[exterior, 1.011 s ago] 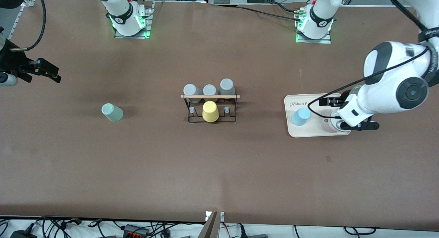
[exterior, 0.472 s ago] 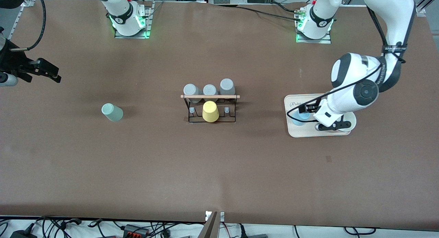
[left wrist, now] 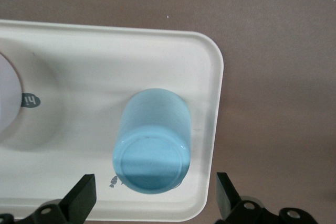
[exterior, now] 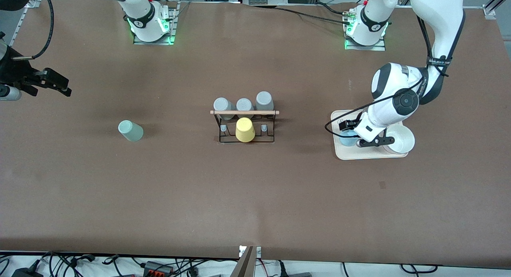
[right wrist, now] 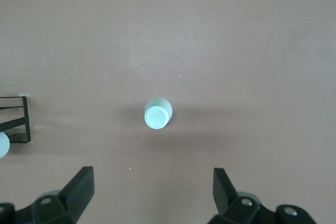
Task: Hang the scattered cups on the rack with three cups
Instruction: 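Reach the left gripper down to the light blue cup and grasp it, then lift the light blue cup with the left gripper toward the rack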
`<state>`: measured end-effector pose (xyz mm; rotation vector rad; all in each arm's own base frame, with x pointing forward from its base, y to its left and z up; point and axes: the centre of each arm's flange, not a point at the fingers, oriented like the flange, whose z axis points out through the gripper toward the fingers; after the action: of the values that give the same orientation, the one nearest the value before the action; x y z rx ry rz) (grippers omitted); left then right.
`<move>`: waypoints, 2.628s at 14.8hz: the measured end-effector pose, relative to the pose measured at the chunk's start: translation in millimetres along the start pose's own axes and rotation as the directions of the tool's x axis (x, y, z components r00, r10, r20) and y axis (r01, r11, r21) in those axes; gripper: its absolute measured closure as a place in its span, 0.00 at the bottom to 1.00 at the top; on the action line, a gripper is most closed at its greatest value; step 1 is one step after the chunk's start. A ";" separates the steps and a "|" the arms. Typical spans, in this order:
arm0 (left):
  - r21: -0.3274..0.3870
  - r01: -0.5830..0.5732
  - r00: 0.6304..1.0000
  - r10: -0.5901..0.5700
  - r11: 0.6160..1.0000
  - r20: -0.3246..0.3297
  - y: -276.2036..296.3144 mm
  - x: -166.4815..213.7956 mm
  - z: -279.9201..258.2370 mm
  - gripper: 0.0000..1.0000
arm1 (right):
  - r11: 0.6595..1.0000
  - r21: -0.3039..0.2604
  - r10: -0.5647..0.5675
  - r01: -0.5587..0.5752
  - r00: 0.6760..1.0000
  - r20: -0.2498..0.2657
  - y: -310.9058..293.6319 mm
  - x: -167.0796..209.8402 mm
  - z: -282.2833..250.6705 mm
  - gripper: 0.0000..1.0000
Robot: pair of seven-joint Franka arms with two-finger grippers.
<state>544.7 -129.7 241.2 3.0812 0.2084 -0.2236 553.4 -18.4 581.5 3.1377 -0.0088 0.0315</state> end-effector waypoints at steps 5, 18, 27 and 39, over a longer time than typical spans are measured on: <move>-0.011 -0.004 1.000 0.004 1.000 -0.026 3.1 2.6 23.3 0.00 | 1.000 0.000 0.000 0.000 1.000 0.000 0.0 0.1 0.3 0.00; -0.014 0.000 0.999 -0.001 1.000 -0.048 -1.0 9.7 19.3 0.33 | 1.000 0.000 0.001 -0.001 1.000 0.008 0.3 3.9 5.5 0.00; -0.027 0.080 0.996 -0.081 0.996 -0.037 32.5 44.0 -115.2 0.33 | 1.000 -0.001 0.005 -0.005 1.000 0.008 2.9 11.2 14.6 0.00; -0.148 0.265 0.962 -0.273 0.953 -0.031 254.9 -21.2 -165.4 0.33 | 1.000 -0.002 0.010 -0.010 1.000 0.009 5.8 12.6 16.0 0.00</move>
<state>582.1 -375.7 416.8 2.9098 0.6206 -0.1321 566.3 -24.4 565.8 3.1364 -0.0250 0.0176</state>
